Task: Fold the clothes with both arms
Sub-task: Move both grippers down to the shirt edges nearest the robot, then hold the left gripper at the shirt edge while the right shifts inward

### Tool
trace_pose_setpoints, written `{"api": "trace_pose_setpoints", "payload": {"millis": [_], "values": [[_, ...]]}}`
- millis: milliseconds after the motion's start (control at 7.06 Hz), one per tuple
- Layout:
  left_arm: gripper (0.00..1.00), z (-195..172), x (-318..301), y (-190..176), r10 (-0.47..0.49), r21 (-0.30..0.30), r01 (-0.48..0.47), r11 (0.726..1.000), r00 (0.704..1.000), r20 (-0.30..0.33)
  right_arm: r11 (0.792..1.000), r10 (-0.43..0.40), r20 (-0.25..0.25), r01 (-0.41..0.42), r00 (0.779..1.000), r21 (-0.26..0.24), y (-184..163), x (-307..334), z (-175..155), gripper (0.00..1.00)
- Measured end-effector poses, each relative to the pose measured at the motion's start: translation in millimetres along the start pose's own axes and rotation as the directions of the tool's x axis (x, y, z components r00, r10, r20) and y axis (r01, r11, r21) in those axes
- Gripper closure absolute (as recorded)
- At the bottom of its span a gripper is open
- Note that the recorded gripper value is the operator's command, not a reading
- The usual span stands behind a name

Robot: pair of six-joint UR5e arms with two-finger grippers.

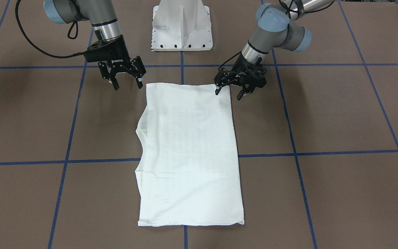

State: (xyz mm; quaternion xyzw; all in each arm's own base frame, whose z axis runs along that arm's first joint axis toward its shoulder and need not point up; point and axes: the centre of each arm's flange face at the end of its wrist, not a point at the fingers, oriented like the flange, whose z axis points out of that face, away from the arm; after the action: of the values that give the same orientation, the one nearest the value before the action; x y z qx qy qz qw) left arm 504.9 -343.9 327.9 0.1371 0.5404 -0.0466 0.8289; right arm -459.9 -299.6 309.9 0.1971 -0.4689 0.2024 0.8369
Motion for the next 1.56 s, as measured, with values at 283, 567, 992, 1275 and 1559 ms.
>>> {"api": "trace_pose_setpoints", "payload": {"millis": [283, 567, 992, 1275, 1559], "values": [[0.29, 6.1, 3.5, 11.4, 0.008, -0.017, -0.008, 1.0, 1.0, 0.006, 1.0, -0.001, -0.003, 0.001, 1.0, 0.006, -0.3, 1.6, 0.8, 0.0], [0.29, 6.9, 3.7, 14.5, 0.011, -0.022, -0.01, 1.0, 1.0, 0.008, 1.0, -0.002, -0.006, 0.002, 1.0, 0.007, -0.2, 2.7, 1.3, 0.0], [0.29, 8.4, 0.7, 16.1, 0.01, -0.029, -0.009, 1.0, 1.0, 0.028, 1.0, -0.003, -0.008, 0.003, 1.0, 0.007, 0.2, 3.8, 2.0, 0.0], [0.29, 9.0, 0.6, 16.8, 0.01, -0.032, -0.009, 0.999, 0.999, 0.037, 1.0, -0.004, -0.01, 0.004, 1.0, 0.007, 1.0, 4.6, 2.6, 0.0], [0.29, 10.5, 2.1, 23.2, 0.015, -0.043, -0.013, 0.999, 0.999, 0.037, 1.0, -0.005, -0.011, 0.005, 1.0, 0.008, 2.2, 5.1, 3.2, 0.0]]}}
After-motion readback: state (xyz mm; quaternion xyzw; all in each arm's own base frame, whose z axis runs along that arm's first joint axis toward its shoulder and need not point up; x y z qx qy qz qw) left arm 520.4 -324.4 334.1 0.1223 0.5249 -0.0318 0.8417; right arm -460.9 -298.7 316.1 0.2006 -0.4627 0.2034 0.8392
